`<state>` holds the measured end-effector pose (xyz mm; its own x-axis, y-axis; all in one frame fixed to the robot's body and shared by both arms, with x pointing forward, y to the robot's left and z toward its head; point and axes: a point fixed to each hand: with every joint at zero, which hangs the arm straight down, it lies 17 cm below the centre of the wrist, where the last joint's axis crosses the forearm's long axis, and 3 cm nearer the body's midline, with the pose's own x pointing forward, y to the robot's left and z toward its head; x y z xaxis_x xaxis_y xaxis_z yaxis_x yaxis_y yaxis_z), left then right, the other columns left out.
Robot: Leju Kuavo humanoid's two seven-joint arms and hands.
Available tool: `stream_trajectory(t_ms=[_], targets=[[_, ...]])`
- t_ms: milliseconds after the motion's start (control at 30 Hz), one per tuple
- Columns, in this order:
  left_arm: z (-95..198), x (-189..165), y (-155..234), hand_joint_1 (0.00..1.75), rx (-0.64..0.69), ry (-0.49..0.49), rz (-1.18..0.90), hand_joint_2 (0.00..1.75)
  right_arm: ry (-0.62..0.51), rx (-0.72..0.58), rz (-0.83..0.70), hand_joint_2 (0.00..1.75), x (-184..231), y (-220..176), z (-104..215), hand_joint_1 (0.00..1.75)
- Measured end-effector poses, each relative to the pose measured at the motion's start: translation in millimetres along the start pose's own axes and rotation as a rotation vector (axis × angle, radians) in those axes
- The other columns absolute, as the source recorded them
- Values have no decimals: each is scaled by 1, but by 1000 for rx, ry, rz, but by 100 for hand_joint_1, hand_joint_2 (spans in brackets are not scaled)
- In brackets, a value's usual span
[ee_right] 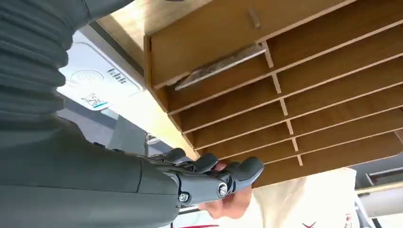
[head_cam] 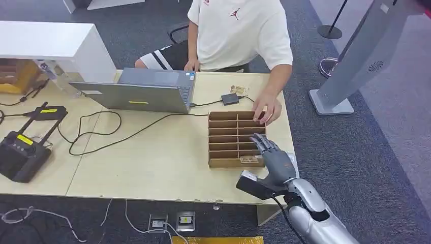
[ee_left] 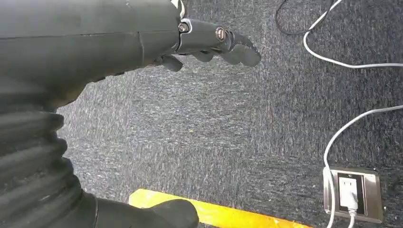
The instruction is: Pass the card to the sensor for recognition and then transmit it.
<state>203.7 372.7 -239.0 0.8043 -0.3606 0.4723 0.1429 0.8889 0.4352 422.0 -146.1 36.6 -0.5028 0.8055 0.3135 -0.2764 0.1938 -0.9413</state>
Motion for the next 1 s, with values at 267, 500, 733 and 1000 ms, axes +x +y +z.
stream_trajectory(t_ms=[267, 500, 733, 1000], targets=[[0, 0, 0, 0, 2, -1, 0, 175, 4, -1, -1, 175, -2, 1, 0, 0], [0, 1, 0, 0, 1, -4, -2, 175, 9, -16, 2, 175, -4, -1, 0, 0], [-1, 4, 0, 0, -3, -10, -6, 175, 15, -15, 10, 175, -7, 0, 1, 0], [-1, 5, -1, 0, -3, -11, -4, 175, 15, -14, 18, 175, -8, 2, 1, 0]])
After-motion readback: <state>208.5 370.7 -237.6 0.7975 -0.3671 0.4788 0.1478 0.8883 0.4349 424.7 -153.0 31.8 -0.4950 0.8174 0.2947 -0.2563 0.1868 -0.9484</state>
